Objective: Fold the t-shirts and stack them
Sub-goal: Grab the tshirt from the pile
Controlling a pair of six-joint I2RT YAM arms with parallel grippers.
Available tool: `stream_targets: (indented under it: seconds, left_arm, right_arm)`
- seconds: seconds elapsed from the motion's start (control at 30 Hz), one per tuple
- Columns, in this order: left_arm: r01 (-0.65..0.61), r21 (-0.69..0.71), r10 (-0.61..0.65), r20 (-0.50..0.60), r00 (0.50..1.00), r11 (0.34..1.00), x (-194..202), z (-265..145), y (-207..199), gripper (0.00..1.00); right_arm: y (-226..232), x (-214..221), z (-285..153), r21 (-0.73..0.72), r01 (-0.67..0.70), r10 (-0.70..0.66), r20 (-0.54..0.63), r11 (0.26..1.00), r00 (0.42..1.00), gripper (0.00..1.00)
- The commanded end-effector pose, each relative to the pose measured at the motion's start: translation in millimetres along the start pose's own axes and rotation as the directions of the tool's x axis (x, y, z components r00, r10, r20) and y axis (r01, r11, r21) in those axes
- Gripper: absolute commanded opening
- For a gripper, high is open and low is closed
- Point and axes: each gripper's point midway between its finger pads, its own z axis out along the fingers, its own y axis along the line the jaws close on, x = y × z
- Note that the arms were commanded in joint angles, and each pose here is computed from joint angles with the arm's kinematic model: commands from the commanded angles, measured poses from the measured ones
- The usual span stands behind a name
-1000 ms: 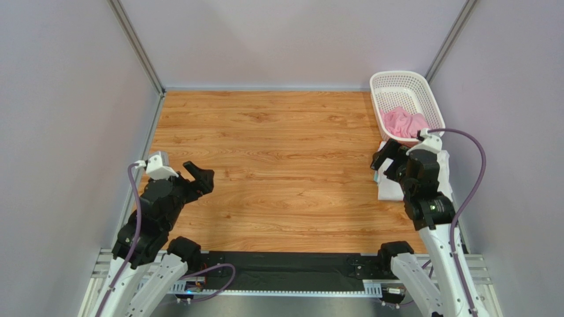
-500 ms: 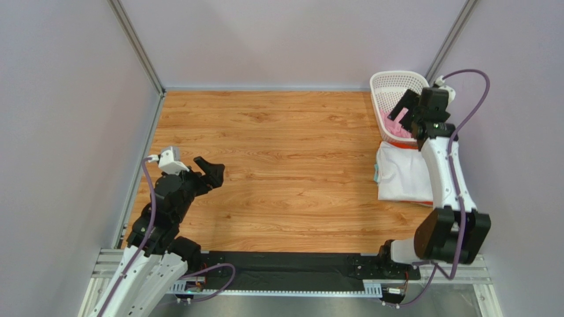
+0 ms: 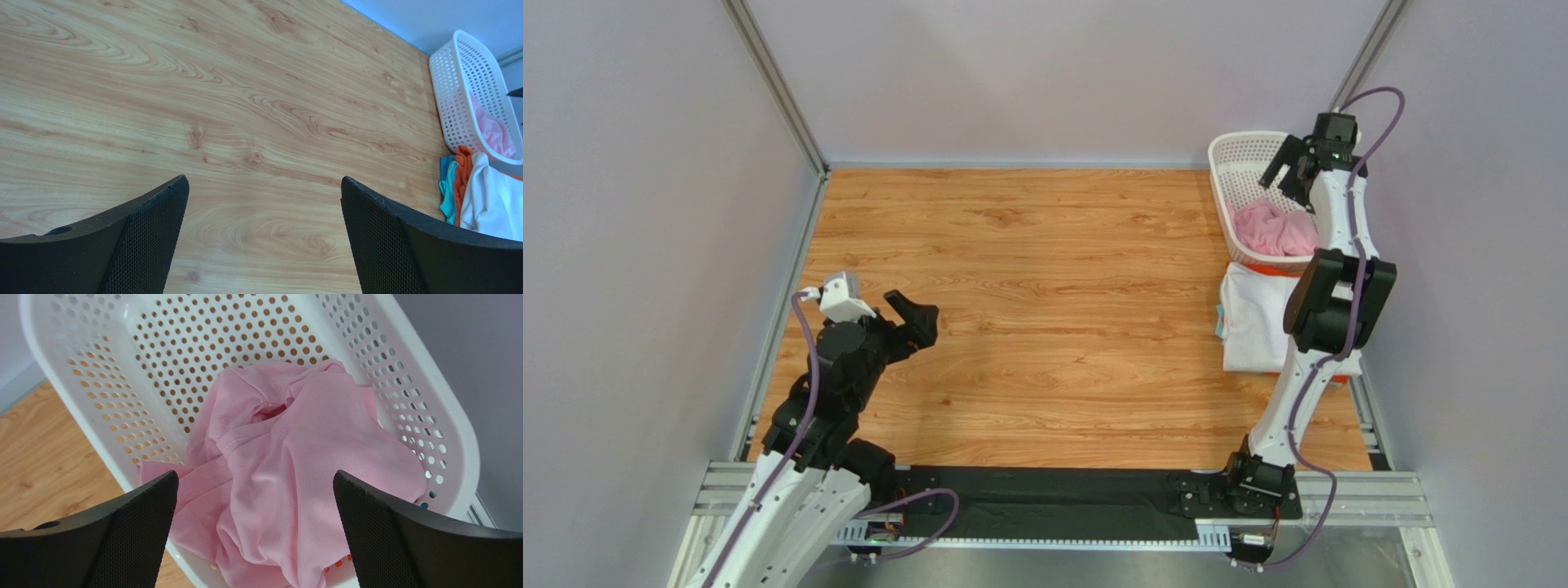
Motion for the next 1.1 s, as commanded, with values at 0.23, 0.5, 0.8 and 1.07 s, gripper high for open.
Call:
stream_targets:
  seconds: [0.23, 0.5, 0.8, 1.07]
  left_arm:
    - [0.026, -0.022, -0.025, 0.039, 0.999, 0.999, -6, -1, 5, 1.00]
    - [0.033, -0.011, -0.033, 0.026, 0.999, 0.999, -4, -1, 3, 1.00]
    - [0.047, 0.008, -0.047, 0.003, 0.999, 0.999, 1, -5, 0, 1.00]
    - [0.042, 0.150, -0.034, -0.058, 0.998, 0.988, 14, -13, -21, 1.00]
  right_arm:
    - [-41, 69, 29, 0.164, 0.109, -0.074, -0.205, 0.980, 0.976, 0.90]
    - [-31, 58, 15, 0.105, 0.118, -0.097, -0.186, 0.987, 0.978, 0.05]
    - [32, -5, -86, -0.199, 0.031, -0.031, 0.008, 0.979, 1.000, 0.00]
    - [93, -39, -210, -0.380, 0.168, -0.082, 0.232, 0.910, 0.969, 0.00]
